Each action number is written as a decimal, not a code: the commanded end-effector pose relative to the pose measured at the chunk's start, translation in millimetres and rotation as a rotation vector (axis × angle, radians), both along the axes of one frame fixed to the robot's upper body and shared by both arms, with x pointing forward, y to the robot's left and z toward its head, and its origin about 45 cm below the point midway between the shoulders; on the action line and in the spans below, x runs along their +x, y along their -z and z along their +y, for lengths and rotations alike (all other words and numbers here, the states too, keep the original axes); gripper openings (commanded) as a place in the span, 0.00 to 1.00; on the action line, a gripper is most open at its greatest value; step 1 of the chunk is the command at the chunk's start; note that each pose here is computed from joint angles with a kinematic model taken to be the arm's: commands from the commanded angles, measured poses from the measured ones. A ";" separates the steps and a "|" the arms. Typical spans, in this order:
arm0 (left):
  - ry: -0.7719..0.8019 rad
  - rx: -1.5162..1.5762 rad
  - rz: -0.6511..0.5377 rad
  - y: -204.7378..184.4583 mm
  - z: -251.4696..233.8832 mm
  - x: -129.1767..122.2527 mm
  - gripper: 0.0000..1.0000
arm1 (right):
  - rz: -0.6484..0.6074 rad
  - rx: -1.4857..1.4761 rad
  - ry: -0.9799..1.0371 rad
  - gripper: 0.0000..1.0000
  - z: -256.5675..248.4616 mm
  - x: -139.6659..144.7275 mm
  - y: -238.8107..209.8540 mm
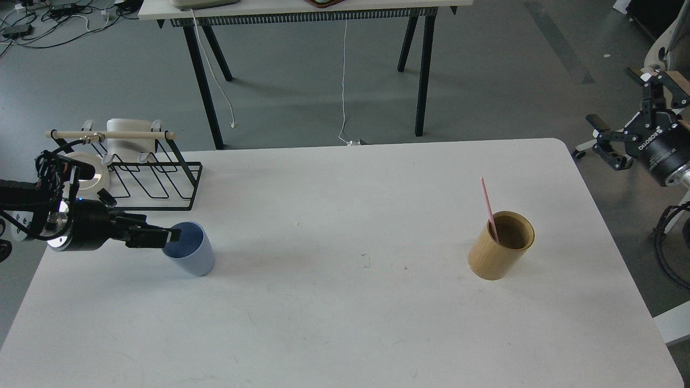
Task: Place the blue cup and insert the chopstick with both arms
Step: 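Reach the left gripper down to the light-blue cup and close on it, then lift the light-blue cup with the left gripper toward the table center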
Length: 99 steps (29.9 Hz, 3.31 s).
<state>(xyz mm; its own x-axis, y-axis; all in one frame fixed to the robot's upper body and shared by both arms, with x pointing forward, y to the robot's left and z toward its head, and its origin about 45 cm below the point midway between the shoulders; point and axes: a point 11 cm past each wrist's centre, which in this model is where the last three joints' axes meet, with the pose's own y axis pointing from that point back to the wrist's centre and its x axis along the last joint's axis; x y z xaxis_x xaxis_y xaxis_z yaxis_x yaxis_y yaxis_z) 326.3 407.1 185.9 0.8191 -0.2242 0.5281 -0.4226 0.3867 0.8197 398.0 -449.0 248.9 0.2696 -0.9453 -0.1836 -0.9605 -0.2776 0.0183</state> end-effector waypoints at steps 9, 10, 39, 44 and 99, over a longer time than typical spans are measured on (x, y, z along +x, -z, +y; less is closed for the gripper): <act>-0.062 -0.001 0.039 27.1 6.1 2.4 0.94 | 0.011 -0.003 0.007 0.97 -3.4 -3.7 3.9; -0.063 -0.001 0.037 27.8 6.5 2.4 0.92 | 0.011 -0.003 0.007 0.97 -3.4 -3.7 3.9; -0.047 -0.016 -0.053 36.0 4.4 4.7 0.42 | 0.029 -0.009 0.019 0.97 -9.7 -10.1 9.9; -0.043 -0.017 -0.071 35.3 4.0 5.9 0.25 | 0.034 -0.011 0.021 0.97 -11.0 -11.8 12.0; 0.692 -0.092 -0.303 9.2 -273.1 42.4 0.04 | -0.002 -0.089 0.422 0.96 -141.9 -48.2 -2.3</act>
